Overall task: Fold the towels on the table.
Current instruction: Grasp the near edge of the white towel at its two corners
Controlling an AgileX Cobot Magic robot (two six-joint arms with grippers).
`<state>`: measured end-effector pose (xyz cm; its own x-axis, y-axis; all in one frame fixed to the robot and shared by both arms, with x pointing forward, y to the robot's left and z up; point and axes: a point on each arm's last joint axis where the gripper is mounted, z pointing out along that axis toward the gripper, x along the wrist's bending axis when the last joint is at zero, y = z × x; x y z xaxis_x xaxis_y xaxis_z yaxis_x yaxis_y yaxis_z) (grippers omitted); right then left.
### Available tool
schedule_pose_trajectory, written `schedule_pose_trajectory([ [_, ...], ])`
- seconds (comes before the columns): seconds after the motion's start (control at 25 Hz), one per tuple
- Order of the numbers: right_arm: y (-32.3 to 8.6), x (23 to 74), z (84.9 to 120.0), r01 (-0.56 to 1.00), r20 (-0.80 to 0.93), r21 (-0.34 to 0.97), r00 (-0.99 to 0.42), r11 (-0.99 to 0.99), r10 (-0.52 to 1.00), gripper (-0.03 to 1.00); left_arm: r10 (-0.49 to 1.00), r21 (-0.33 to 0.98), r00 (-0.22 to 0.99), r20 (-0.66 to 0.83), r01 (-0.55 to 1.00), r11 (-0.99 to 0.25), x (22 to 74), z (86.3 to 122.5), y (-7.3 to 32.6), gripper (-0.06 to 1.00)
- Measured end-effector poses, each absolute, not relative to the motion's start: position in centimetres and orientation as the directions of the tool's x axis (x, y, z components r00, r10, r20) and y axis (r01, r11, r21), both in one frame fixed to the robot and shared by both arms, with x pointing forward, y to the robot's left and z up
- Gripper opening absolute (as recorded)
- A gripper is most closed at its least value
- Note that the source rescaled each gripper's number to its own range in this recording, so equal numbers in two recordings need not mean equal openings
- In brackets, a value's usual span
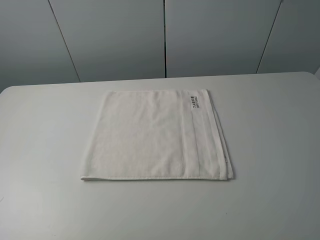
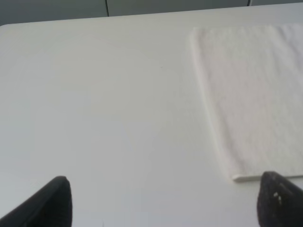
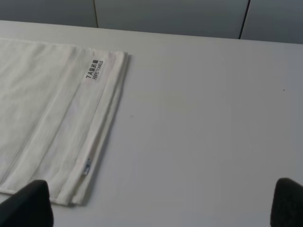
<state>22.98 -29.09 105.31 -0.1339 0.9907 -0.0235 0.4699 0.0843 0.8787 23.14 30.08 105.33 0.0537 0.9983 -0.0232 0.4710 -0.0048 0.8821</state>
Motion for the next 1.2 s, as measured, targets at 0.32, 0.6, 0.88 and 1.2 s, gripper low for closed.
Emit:
schedule_pose_trajectory([
  [0.32,-29.09,22.98,105.31,0.470,-0.023,0.879,-0.134,0.084,0.991,1.00,0.998,0.882,0.054,-0.023,0.471,-0.005,23.14,105.33,30.08,1.00],
  [0.6,-29.09,22.98,105.31,0.470,-0.025,0.879,-0.135,0.086,0.991,1.00,0.998,0.882,0.054,-0.023,0.471,-0.005,23.14,105.33,30.08,1.00],
  [0.88,-29.09,22.98,105.31,0.470,-0.025,0.879,-0.135,0.086,0.991,1.00,0.998,0.882,0.054,-0.023,0.471,-0.005,23.14,105.33,30.08,1.00],
  [1.2,-29.09,22.98,105.31,0.470,-0.025,0.879,-0.135,0.086,0.991,1.00,0.998,0.882,0.054,-0.023,0.471,-0.005,23.14,105.33,30.08,1.00],
])
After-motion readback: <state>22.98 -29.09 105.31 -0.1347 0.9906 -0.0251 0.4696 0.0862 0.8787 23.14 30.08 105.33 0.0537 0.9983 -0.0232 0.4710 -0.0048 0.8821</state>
